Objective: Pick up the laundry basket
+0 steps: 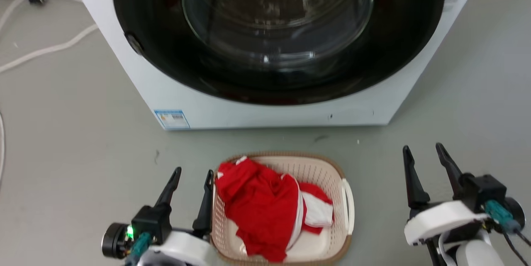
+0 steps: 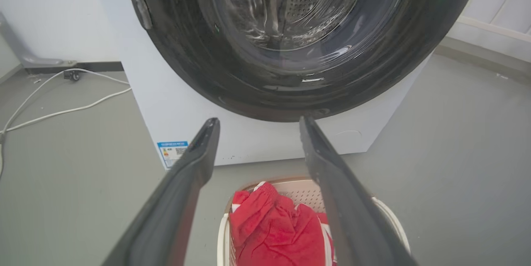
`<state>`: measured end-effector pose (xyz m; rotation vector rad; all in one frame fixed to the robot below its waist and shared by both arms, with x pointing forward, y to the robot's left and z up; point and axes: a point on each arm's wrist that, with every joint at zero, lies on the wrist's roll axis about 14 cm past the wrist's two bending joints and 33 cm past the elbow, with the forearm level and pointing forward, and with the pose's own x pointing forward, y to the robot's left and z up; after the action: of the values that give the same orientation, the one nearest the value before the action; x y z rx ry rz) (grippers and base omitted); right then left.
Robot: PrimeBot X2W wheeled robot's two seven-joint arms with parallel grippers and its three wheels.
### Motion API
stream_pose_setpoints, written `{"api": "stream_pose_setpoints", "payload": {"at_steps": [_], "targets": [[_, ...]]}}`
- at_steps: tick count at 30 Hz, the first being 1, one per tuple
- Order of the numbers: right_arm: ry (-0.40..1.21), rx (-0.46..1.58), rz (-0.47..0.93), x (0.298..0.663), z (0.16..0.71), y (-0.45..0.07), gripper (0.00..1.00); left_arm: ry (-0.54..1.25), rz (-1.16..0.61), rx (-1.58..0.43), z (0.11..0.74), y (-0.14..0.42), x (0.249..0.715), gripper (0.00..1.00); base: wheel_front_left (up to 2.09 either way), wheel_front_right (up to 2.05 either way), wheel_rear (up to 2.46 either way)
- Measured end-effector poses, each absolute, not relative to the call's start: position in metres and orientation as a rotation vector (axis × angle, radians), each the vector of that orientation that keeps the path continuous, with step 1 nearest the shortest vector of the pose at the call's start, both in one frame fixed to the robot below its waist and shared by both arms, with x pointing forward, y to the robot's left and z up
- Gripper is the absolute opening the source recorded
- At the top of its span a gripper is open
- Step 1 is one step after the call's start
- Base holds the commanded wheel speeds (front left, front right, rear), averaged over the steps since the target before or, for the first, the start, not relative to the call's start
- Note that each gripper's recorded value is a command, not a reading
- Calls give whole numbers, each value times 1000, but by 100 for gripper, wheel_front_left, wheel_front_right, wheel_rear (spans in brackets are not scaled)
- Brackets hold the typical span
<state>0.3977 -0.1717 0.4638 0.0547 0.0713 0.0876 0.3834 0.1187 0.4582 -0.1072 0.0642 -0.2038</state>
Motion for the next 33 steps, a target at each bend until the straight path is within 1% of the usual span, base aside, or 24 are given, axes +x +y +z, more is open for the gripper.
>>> {"api": "stream_pose_setpoints", "payload": {"at_steps": [10, 17, 21, 26, 33], "targets": [[309, 45, 118, 432, 384, -162, 100, 322, -193, -79, 362, 136, 424, 100, 0, 0, 0], [543, 46, 145, 443, 311, -154, 100, 530, -215, -42, 287, 143, 437, 100, 0, 0, 0], [708, 62, 164, 439, 267, -147, 100, 644, -234, -28, 250, 143, 442, 100, 0, 0, 0], [871, 85, 181, 434, 223, -138, 100, 792, -274, -24, 211, 135, 440, 100, 0, 0, 0], [1036, 108, 214, 428, 181, -125, 100, 962, -300, -20, 173, 137, 433, 100, 0, 0, 0]]}}
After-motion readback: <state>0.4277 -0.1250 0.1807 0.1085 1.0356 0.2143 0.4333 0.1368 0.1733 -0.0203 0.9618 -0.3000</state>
